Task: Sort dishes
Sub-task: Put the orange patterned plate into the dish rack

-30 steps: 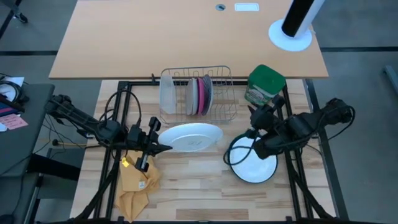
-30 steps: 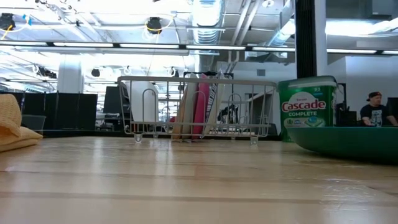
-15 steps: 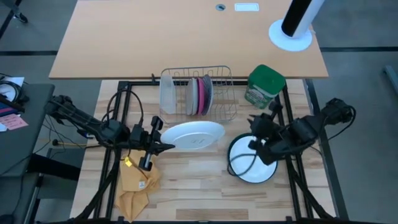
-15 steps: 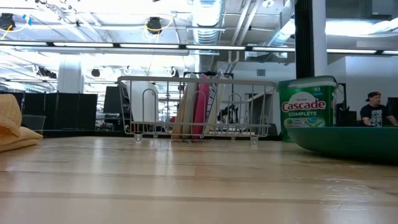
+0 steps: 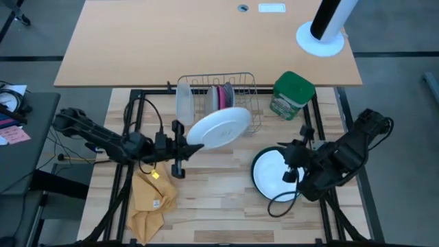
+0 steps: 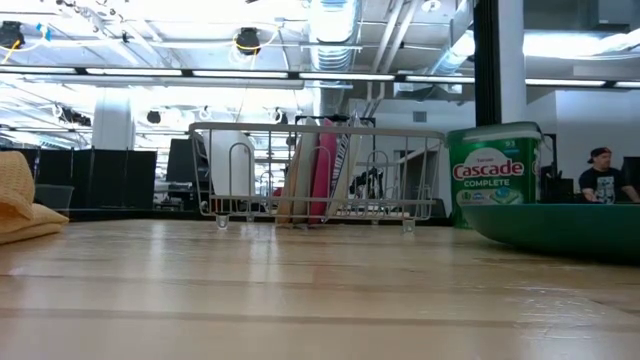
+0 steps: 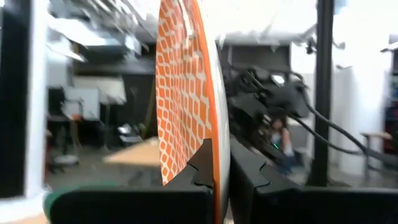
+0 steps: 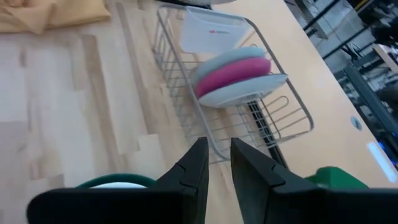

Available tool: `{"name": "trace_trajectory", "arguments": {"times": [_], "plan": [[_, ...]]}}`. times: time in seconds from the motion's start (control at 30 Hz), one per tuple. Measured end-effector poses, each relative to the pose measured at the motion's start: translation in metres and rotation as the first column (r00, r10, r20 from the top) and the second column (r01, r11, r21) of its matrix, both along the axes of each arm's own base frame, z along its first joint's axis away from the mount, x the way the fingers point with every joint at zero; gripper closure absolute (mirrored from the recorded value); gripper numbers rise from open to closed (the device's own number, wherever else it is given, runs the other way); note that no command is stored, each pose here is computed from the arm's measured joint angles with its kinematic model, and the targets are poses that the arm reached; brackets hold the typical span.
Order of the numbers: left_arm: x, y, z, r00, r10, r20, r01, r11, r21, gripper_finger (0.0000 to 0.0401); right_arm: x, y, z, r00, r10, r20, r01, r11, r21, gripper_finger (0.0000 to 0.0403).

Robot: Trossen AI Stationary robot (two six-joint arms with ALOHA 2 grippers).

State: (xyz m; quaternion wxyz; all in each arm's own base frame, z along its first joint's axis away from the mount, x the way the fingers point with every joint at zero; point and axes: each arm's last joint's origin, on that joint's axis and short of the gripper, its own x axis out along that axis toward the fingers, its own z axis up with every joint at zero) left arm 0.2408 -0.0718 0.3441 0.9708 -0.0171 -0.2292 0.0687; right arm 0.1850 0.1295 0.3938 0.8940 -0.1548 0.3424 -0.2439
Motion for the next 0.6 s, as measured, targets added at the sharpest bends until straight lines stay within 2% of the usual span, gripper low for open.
{"name": "trace_trajectory", "arguments": {"times": [0.2,0.37,0.5,0.6], "plan": [[0.023,0.000,0.008,0.986,0.144,0.088,-0.143,0.990,-0.010,0.0394,-0.004,0.009,0.001,0.999,0.040,0.018,-0.040,0.999,0.016,0.0333],[0.065,-0.011,0.009,0.973,0.225,0.043,-0.228,0.971,0.076,0.0395,-0.006,0.011,0.001,0.998,0.049,0.029,-0.050,0.999,0.004,0.0333],[0.092,-0.023,0.015,0.930,0.367,0.004,-0.364,0.921,0.140,0.0395,-0.001,0.004,0.002,0.995,-0.010,0.099,0.014,0.999,-0.048,0.0333],[0.100,-0.033,0.023,0.873,0.487,-0.036,-0.476,0.865,0.159,0.0395,0.007,-0.005,-0.010,0.998,-0.048,0.050,0.053,0.993,-0.103,0.0333]]}}
